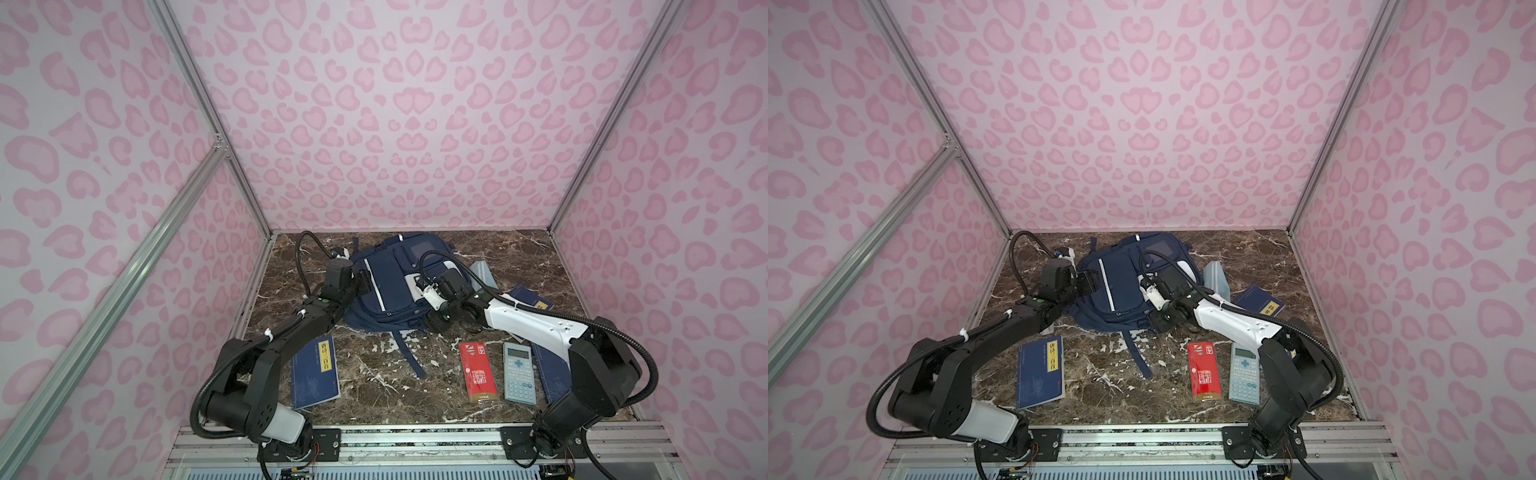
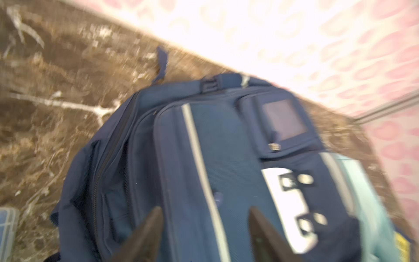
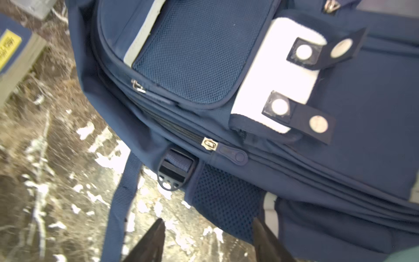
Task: Pack the student bag
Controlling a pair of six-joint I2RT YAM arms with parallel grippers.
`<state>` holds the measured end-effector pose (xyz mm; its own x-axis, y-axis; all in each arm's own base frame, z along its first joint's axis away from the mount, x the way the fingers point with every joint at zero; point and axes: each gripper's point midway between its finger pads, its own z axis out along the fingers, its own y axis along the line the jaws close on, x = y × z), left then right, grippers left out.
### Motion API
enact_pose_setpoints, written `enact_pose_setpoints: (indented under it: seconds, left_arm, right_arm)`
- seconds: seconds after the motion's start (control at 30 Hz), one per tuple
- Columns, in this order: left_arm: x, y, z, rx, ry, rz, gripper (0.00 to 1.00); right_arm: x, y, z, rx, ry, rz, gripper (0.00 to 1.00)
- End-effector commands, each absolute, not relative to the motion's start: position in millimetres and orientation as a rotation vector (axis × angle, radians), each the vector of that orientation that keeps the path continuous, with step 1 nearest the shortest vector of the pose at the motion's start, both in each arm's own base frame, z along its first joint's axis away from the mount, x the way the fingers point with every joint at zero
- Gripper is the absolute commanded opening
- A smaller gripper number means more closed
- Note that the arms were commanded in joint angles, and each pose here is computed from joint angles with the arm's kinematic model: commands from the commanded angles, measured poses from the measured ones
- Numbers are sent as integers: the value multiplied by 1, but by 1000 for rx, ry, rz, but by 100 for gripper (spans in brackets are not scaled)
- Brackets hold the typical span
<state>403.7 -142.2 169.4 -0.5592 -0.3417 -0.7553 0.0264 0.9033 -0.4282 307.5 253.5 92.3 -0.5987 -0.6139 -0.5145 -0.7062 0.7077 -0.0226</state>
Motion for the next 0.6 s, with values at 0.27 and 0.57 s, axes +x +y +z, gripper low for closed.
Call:
enact_pose_setpoints:
  seconds: [0.27, 0.57]
  left_arm:
    - [286, -170, 150, -120, 2173, -798, 98]
    - [250, -150, 106, -201, 2195, -778, 89]
  right_arm:
    - [319, 258, 63, -1461, 2112, 34, 72]
    - [328, 284, 41, -1599, 2050, 62, 61]
